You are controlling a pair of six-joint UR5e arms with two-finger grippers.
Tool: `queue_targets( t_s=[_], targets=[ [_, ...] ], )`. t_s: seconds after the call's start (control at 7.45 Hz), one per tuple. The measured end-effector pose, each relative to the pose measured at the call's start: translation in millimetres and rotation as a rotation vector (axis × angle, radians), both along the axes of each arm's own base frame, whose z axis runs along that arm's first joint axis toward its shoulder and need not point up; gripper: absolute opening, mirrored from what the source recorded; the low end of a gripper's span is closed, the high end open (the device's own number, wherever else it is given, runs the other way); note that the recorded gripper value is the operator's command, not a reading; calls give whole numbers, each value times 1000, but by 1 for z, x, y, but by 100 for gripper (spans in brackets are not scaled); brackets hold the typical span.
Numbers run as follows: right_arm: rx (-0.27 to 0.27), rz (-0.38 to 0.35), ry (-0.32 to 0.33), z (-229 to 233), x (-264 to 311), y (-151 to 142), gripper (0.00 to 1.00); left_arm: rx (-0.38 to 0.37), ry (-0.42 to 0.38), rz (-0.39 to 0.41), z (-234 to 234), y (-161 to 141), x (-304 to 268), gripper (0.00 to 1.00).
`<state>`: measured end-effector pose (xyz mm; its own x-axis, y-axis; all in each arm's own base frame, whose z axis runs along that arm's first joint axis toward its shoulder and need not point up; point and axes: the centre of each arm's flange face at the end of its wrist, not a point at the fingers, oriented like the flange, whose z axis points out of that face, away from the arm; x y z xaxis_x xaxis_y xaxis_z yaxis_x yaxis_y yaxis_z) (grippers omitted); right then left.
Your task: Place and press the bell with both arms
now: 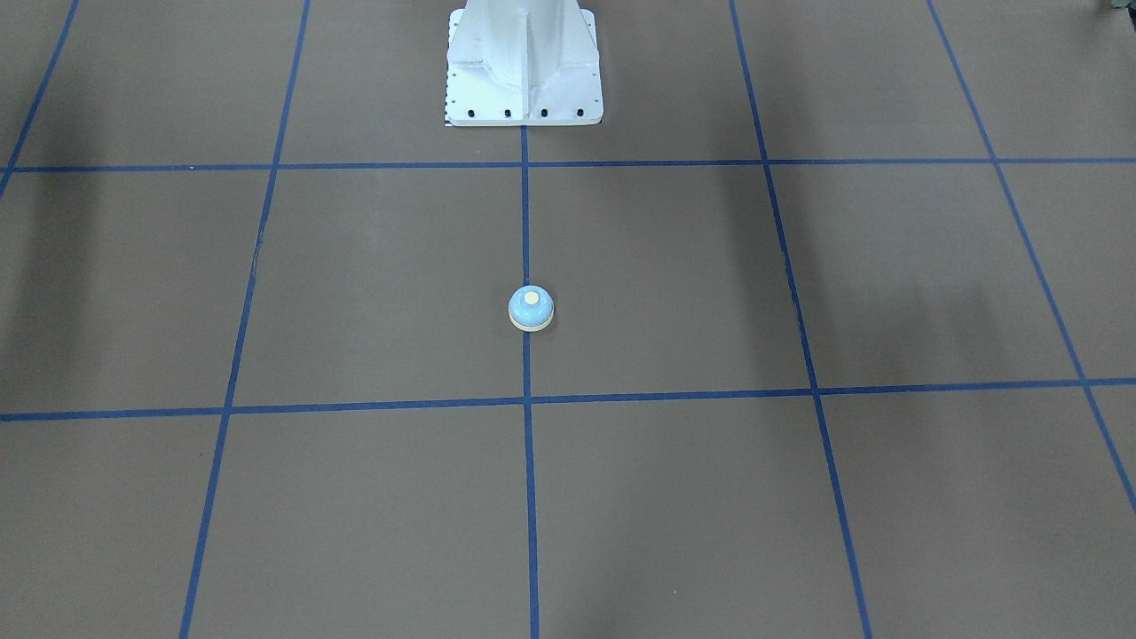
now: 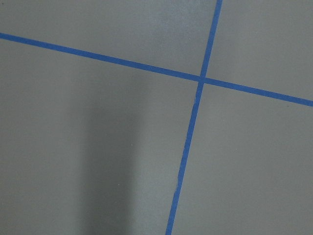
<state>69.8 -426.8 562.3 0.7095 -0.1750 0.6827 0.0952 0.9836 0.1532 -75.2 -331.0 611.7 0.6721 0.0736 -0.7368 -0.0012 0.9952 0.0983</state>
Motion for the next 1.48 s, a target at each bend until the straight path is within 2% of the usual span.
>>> queue_targets(
  t_s=[0.27,1.48],
  targets=[
    [-1,3,-1,-1,0,-1,100,4,27,-2,-3,0,1,100],
    [0,-1,-2,0,-1,0,100,-3,24,-8,0,3,-1,100]
  ],
)
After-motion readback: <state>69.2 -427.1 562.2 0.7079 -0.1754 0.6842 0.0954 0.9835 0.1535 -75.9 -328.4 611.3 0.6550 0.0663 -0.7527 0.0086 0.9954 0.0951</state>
